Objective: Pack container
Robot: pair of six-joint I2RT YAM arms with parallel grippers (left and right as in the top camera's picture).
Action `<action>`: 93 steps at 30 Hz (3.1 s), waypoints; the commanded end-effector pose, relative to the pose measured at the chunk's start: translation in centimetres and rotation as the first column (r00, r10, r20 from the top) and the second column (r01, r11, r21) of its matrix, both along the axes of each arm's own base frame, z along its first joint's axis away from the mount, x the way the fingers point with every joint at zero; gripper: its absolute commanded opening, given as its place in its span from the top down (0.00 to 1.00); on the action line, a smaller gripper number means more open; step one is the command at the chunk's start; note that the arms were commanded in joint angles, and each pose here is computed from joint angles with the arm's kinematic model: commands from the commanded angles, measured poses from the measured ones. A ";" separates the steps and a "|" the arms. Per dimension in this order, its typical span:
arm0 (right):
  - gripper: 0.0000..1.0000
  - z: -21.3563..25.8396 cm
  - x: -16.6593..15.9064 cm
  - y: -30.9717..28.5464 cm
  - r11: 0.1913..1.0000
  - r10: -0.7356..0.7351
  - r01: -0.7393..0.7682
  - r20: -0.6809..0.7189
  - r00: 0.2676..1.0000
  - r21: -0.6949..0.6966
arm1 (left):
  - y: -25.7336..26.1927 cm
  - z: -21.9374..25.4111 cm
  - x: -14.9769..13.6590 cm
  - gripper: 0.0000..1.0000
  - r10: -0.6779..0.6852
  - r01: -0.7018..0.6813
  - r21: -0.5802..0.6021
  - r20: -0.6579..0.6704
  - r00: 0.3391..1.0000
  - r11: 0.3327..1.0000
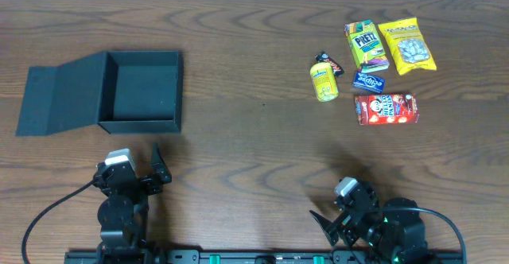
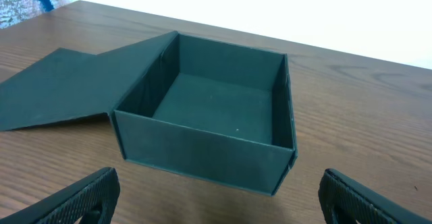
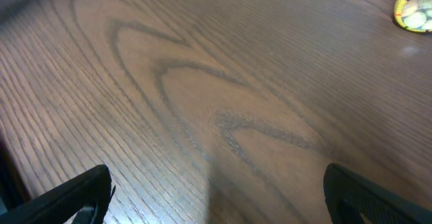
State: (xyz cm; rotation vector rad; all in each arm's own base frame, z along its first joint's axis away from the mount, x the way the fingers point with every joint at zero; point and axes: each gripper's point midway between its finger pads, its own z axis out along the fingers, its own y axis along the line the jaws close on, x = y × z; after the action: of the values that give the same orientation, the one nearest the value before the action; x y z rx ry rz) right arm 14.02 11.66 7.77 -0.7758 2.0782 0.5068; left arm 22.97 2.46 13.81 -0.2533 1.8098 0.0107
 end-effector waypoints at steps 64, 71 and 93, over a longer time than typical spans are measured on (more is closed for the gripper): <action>0.01 -0.1 0.0 0.0 1.000 0.009 -0.009 0.005 1.000 -0.001 | -1.7 0.6 0.6 0.05 -0.090 0.093 -0.055 0.061 0.994 0.994; 0.01 -0.1 0.0 0.0 1.000 0.009 -0.009 0.005 1.000 -0.001 | -1.3 5.9 0.8 0.05 -0.065 0.076 -0.039 0.226 0.972 0.996; 0.01 -0.1 0.0 0.0 1.000 0.009 -0.009 0.005 1.000 -0.001 | -0.5 11.1 13.1 0.05 -0.058 0.076 0.080 -0.210 0.976 0.994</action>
State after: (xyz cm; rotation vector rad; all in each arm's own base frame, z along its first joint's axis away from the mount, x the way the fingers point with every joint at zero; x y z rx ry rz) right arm 14.03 11.66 7.73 -0.7754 2.0786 0.5073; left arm 34.05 2.47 23.89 -0.2041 1.9944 0.0666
